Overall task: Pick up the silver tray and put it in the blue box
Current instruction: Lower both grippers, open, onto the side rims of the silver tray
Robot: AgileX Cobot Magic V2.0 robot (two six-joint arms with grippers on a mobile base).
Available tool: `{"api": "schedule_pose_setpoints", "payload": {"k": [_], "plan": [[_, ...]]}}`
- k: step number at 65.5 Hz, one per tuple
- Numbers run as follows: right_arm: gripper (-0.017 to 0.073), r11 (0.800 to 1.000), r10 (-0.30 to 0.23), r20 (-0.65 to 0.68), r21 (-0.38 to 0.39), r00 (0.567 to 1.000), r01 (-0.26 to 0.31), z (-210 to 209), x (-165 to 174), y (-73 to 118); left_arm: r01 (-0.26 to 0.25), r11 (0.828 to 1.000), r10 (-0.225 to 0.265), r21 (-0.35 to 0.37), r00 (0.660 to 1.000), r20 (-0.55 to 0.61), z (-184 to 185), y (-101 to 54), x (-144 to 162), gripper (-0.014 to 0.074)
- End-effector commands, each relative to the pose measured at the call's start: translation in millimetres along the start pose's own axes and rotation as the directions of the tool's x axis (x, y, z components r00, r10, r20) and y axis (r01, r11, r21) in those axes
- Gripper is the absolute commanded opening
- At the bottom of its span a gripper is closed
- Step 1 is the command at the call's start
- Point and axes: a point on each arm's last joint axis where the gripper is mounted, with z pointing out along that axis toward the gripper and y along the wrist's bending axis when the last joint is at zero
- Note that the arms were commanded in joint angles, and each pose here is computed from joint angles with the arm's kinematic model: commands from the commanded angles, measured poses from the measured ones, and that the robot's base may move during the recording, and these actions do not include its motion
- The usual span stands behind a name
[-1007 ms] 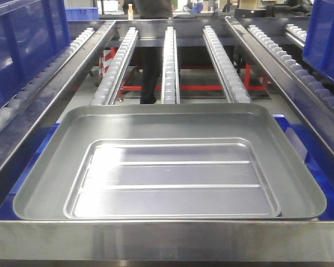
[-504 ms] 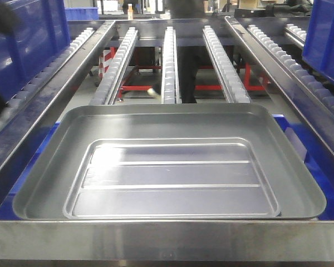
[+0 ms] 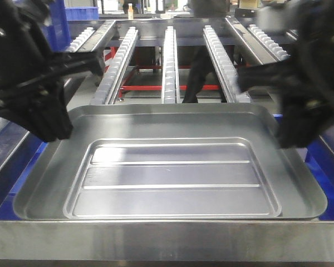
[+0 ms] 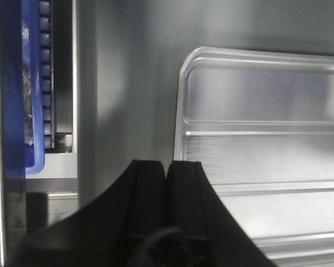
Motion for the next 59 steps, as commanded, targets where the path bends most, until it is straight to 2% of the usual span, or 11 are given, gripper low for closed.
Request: {"api": "schedule_pose_setpoints", "payload": {"k": [1,9,18,24,29,34,40,59], "plan": [[0.0069,0.999,0.004,0.065,-0.04,0.998,-0.001,-9,-11,6.8,-0.003,1.0,0.002,0.027,0.999,0.038,-10,-7.0,-6,-0.0094],[0.0068,0.999,-0.005,0.05,-0.041,0.999,0.007,-4,-10,7.7,-0.019,1.0,0.019,0.017,1.0,0.005,-8,-10.6,-1,-0.0094],[0.0068,0.999,0.003,0.05,-0.051,0.999,-0.001,-2,-11,8.9,-0.052,0.997,0.049,0.064,0.998,0.046,-8,-23.1,1,-0.0091],[0.0077,0.999,-0.003,0.036,-0.042,0.999,0.004,0,-10,8.5,-0.057,0.996,0.055,0.062,0.997,0.045,-6,-23.7,2,-0.0057],[0.015,0.999,-0.004,0.031,-0.041,0.999,0.006,0,-9,8.4,-0.063,0.997,0.061,0.053,0.997,0.041,-5,-23.1,2,0.002],[0.0288,0.999,-0.004,0.032,-0.042,0.999,0.005,0,-9,8.5,-0.071,0.996,0.069,0.049,0.997,0.045,-1,-23.2,1,0.0139],[0.0395,0.999,-0.003,0.033,-0.044,0.999,0.005,0,-10,8.6,-0.066,0.997,0.064,0.048,0.997,0.046,5,-22.9,0,0.0241],[0.0414,0.998,-0.002,0.069,-0.065,0.998,0.006,1,-13,10.8,-0.061,0.998,0.061,0.019,0.998,-0.003,23,-22.0,2,0.023]]}}
